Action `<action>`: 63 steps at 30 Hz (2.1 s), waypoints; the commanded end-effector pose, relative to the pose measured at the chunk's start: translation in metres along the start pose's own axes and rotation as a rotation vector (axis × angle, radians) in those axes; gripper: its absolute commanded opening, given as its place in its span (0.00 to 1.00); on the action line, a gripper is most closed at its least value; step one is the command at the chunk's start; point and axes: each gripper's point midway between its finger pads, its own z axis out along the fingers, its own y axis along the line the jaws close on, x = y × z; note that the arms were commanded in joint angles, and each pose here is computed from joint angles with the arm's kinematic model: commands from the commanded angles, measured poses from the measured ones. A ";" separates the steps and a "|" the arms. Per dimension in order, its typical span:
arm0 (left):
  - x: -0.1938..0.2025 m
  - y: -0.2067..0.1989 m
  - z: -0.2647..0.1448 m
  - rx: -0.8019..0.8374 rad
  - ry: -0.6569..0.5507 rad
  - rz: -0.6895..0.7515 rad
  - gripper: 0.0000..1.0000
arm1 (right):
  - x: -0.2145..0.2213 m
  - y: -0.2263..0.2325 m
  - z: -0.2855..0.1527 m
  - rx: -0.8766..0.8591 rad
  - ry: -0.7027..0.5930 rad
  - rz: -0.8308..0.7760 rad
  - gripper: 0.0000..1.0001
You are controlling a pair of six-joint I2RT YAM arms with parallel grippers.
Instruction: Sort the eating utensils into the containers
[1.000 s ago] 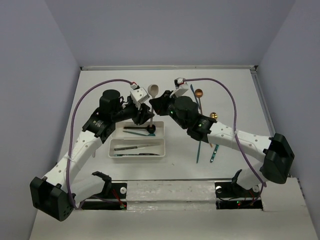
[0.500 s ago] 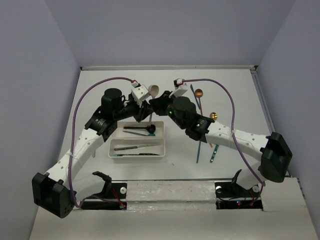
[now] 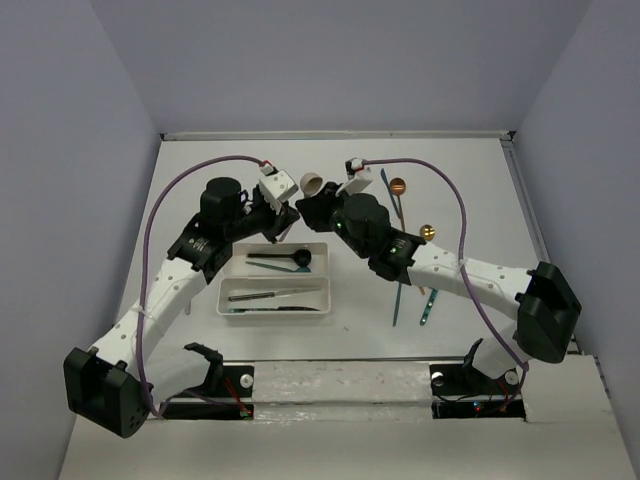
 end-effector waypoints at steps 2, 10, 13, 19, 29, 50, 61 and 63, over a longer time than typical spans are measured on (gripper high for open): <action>0.019 0.009 -0.012 -0.043 0.063 0.155 0.00 | -0.007 -0.005 -0.005 -0.011 0.011 -0.016 0.55; 0.049 0.036 -0.007 -0.116 0.164 0.159 0.00 | 0.014 -0.039 -0.024 0.087 0.165 -0.154 0.80; 0.065 0.050 -0.008 -0.133 0.238 0.260 0.00 | 0.019 -0.058 -0.041 0.161 0.217 -0.204 0.80; 0.133 0.054 -0.016 0.015 0.521 0.451 0.00 | -0.010 -0.099 -0.083 0.309 0.137 -0.226 0.82; 0.155 0.040 -0.015 0.161 0.522 0.619 0.00 | -0.037 -0.132 -0.114 0.394 0.042 -0.187 0.82; 0.204 0.044 -0.006 0.317 0.676 0.657 0.28 | -0.028 -0.207 -0.097 0.578 0.144 -0.167 0.82; 0.179 0.055 -0.002 0.229 0.633 0.658 0.45 | -0.053 -0.303 -0.062 0.830 0.233 -0.291 0.41; 0.175 0.056 -0.002 0.213 0.621 0.661 0.45 | -0.047 -0.328 -0.055 0.859 0.288 -0.299 0.40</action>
